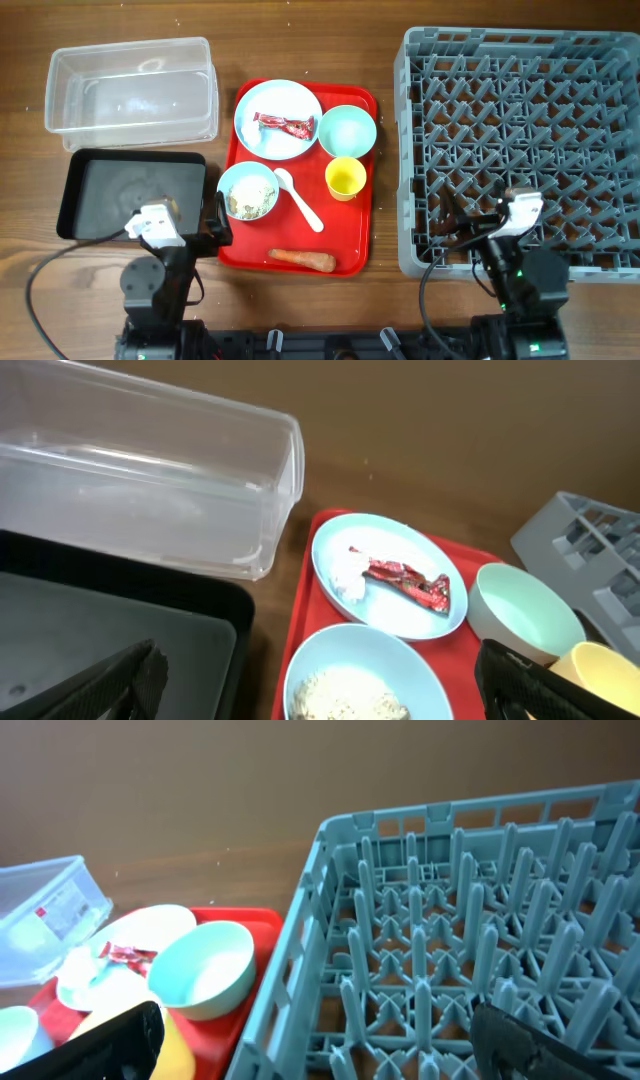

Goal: Sort waste into correct bins and load items into the dishwasher rack

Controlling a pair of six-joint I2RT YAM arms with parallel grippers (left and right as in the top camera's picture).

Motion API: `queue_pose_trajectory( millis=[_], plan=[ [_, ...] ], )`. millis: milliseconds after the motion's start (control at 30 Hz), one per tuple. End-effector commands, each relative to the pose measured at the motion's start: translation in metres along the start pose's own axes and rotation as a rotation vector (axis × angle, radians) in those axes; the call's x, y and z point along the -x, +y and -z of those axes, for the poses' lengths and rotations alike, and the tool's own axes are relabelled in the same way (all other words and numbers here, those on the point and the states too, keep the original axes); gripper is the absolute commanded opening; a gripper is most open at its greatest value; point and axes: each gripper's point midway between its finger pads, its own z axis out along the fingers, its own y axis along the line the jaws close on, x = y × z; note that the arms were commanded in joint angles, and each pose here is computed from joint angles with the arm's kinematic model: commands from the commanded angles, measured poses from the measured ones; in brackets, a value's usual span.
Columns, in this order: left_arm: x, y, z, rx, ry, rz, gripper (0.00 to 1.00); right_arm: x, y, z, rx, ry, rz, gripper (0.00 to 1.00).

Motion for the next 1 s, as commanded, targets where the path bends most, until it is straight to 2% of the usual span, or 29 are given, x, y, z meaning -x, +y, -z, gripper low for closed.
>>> queue_pose_trajectory(
  millis=[0,200,367,467,600,733,867,967],
  plan=[
    [0.028,-0.011,0.001,-0.009,0.027,0.037,1.00,0.026,0.009,-0.001,0.014,0.051,-0.012,1.00],
    [0.056,-0.027,-0.020,-0.011,0.192,0.057,1.00,0.032,0.008,-0.015,-0.019,0.259,-0.014,1.00],
    [0.078,-0.035,-0.051,0.024,0.393,0.079,1.00,0.021,0.005,-0.021,-0.044,0.527,0.023,1.00],
    [0.068,-0.039,-0.055,0.052,0.604,0.114,1.00,0.013,0.004,-0.020,-0.037,0.657,0.068,1.00],
    [0.042,-0.017,-0.038,0.205,0.828,0.110,1.00,0.013,0.013,-0.022,0.012,0.690,0.046,1.00],
    [0.035,-0.001,-0.044,0.289,0.851,0.081,1.00,0.015,0.011,-0.024,0.005,0.681,0.050,1.00],
    [0.061,-0.022,-0.082,0.172,0.693,0.164,1.00,0.015,0.011,-0.024,0.005,0.681,0.051,1.00],
    [0.076,-0.042,-0.114,0.087,0.594,0.137,1.00,0.015,0.012,-0.024,0.005,0.681,0.050,1.00]
  ],
)
